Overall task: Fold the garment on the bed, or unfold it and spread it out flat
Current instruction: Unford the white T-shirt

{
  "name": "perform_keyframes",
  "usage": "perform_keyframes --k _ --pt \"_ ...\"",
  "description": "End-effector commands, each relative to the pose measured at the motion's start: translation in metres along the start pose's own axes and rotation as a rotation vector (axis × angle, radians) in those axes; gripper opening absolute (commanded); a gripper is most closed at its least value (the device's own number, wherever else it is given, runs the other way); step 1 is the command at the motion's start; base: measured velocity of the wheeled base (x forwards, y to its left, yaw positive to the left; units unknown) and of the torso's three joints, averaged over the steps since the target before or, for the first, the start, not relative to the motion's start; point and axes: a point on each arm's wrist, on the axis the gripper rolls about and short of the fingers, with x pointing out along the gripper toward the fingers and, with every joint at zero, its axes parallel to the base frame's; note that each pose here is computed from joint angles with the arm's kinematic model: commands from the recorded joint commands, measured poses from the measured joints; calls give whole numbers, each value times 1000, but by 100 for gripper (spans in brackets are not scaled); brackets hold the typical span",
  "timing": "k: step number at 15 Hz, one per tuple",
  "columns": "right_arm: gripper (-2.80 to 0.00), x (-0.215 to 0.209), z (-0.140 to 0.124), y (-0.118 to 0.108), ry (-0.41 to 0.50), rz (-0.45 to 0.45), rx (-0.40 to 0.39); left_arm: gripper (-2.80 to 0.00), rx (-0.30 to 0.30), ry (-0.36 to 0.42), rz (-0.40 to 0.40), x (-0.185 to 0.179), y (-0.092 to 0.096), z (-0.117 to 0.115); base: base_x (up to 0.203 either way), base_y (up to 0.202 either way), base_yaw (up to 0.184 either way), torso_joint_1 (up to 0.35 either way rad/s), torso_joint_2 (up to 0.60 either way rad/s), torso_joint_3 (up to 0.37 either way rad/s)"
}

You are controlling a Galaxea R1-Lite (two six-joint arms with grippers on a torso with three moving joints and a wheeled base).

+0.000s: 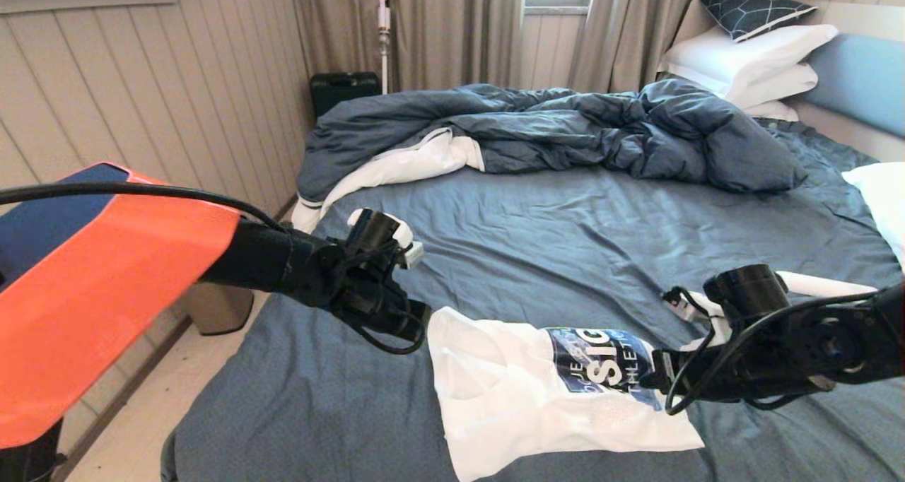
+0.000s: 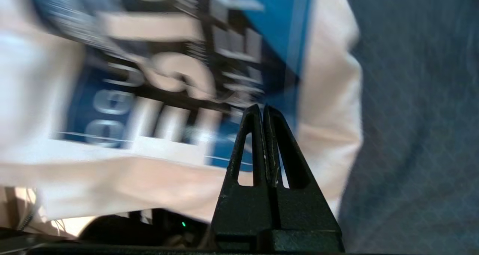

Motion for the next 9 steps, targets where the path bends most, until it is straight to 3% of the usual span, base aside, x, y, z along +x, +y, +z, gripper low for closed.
perform_keyframes --k 1,4,7,9 --pt "-280 -19 8 11 -76 31 -23 -280 15 -25 -21 -21 -13 0 0 0 0 0 0 0" --pt "-280 -42 9 27 -141 80 -47 -280 14 11 -61 -33 -32 -17 0 0 0 0 0 0" --pt "-280 -46 -15 26 -37 68 -33 -280 61 86 -136 -29 -60 -39 0 0 0 0 0 0" --pt "-280 -41 -24 25 13 61 -32 -280 75 120 -146 -21 -68 -46 0 0 0 0 0 0"
